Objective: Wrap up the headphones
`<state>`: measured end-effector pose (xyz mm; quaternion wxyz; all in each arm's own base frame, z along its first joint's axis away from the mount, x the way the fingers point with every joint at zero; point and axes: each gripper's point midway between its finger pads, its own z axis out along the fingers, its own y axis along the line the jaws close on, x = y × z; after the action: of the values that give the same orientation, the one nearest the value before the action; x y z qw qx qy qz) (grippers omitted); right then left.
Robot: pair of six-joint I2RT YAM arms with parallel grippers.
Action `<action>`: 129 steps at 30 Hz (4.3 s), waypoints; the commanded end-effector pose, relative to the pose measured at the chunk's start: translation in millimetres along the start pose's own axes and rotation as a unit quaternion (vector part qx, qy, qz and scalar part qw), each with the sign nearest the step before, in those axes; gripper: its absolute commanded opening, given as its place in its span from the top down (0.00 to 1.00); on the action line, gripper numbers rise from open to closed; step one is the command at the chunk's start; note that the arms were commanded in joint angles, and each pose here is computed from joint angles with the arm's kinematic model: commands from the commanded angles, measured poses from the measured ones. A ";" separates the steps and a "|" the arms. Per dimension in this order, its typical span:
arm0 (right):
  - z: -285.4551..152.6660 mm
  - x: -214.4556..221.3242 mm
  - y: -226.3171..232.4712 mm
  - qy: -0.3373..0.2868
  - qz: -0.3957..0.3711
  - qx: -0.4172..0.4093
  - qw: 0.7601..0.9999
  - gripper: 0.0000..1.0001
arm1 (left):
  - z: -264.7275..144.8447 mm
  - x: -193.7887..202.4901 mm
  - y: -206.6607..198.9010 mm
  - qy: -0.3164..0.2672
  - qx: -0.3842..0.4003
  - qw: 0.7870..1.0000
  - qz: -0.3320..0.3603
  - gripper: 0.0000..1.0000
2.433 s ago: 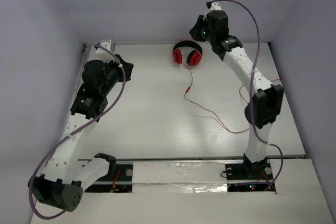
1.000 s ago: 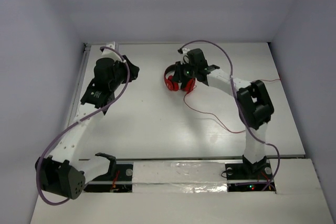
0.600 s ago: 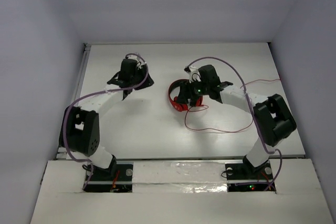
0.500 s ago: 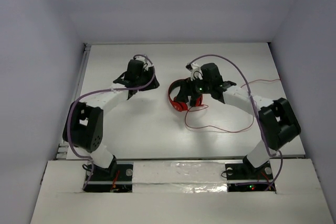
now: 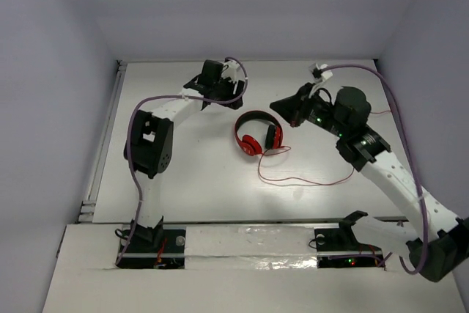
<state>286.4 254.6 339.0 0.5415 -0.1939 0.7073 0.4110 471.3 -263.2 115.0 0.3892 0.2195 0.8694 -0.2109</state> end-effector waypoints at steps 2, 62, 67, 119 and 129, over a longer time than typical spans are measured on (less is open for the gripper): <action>-21.6 -28.7 13.9 -0.070 0.000 -0.004 0.998 0.98 | 11.9 13.6 -22.7 0.050 0.081 0.994 0.056 0.38; 16.4 -6.7 -13.0 -0.068 -0.061 -0.009 0.996 0.20 | -296.4 -182.0 -7.1 -0.228 -0.073 0.969 -0.065 1.00; 40.0 36.1 -26.2 0.006 -0.042 -0.026 0.999 0.19 | -317.5 -200.5 -18.6 -0.250 -0.059 0.961 -0.099 1.00; 44.0 183.5 -73.1 0.080 0.107 0.009 0.991 0.31 | -433.2 -267.1 31.6 -0.407 0.077 0.892 -0.181 1.00; 31.1 174.4 -78.9 0.081 0.134 0.084 0.984 1.00 | -417.7 -247.1 61.5 -0.419 0.016 0.880 -0.222 1.00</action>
<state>297.8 263.0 124.8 0.4169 -0.1006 0.8037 0.4124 424.8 -50.3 524.8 0.6136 -0.0683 0.6839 -0.3887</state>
